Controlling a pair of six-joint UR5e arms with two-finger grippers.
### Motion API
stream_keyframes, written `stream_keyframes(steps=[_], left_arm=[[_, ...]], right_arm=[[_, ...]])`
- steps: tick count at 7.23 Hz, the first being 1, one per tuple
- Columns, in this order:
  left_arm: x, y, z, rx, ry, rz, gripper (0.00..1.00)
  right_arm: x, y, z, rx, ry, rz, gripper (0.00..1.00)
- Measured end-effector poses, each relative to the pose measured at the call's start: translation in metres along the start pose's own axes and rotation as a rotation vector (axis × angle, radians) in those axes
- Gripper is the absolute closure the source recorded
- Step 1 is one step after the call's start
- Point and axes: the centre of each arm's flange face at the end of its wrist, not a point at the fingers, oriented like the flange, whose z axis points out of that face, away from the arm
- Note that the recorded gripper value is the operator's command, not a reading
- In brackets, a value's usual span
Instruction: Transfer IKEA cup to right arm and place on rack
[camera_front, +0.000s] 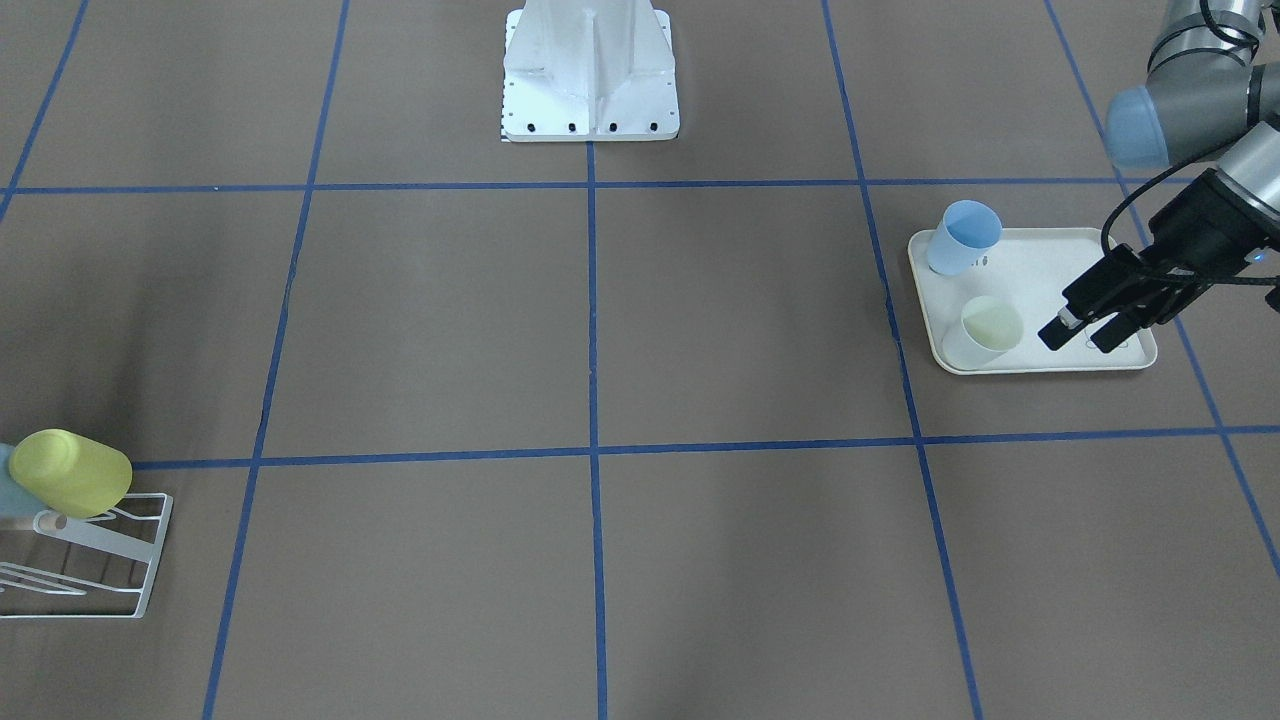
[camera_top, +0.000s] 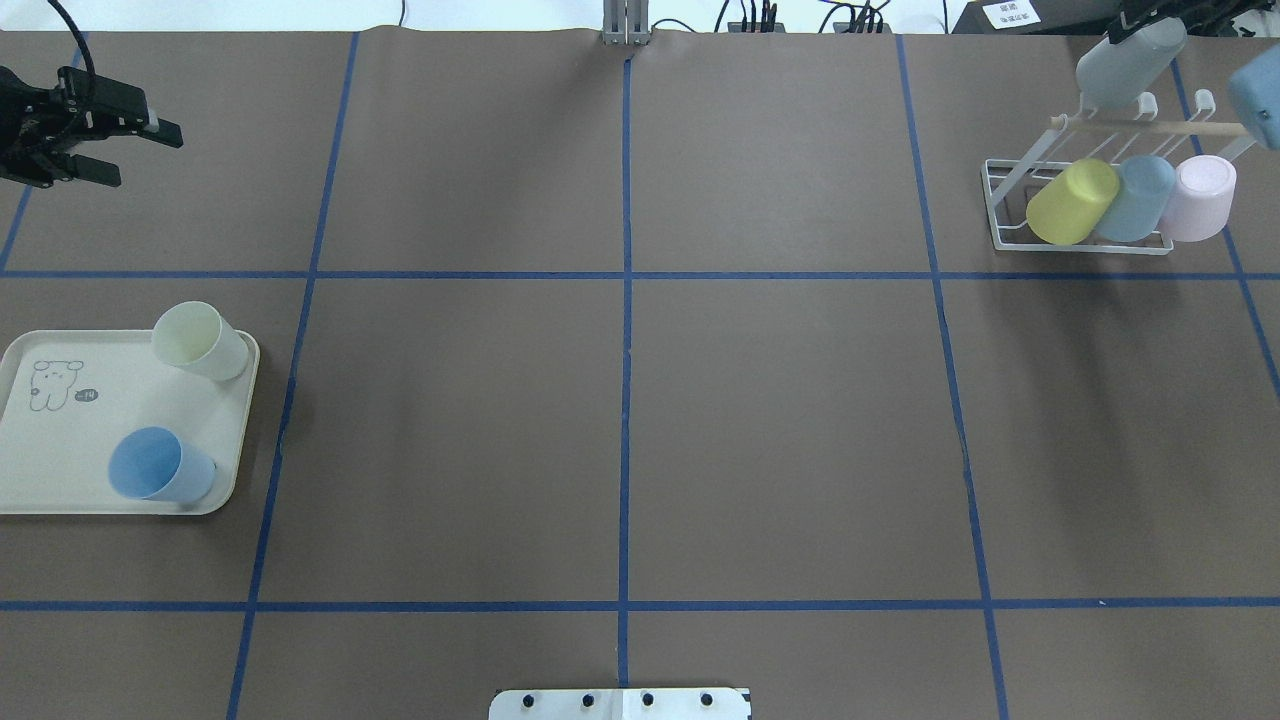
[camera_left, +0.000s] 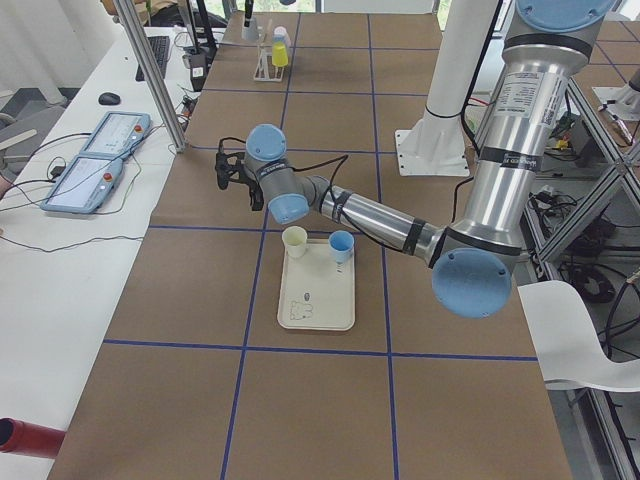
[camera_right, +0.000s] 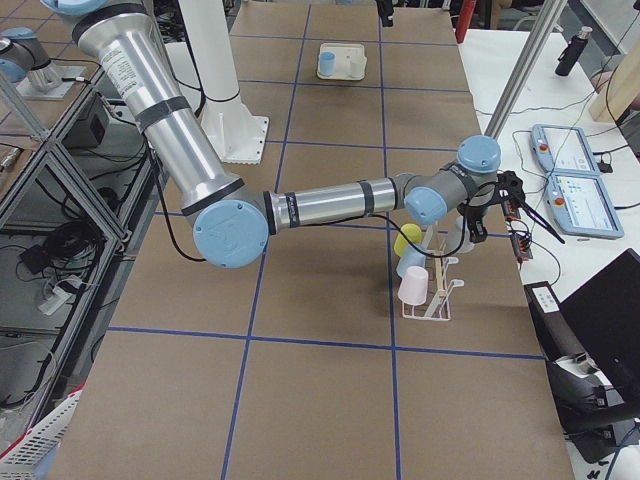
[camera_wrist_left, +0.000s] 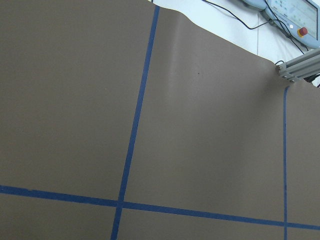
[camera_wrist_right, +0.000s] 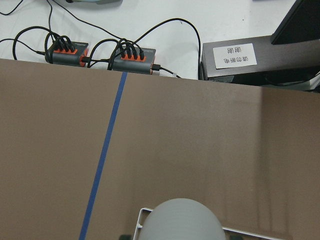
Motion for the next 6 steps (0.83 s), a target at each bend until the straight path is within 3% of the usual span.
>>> stream_keyframes(steps=[5, 6], left_arm=[[-0.004, 0.01, -0.007, 0.0, 0.002, 0.002, 0.0], [-0.005, 0.011, -0.008, 0.0, 0.001, 0.001, 0.0]], right_arm=[[-0.01, 0.01, 0.017, -0.026, -0.007, -0.007, 0.73], [-0.012, 0.013, 0.022, -0.034, -0.008, -0.01, 0.64]])
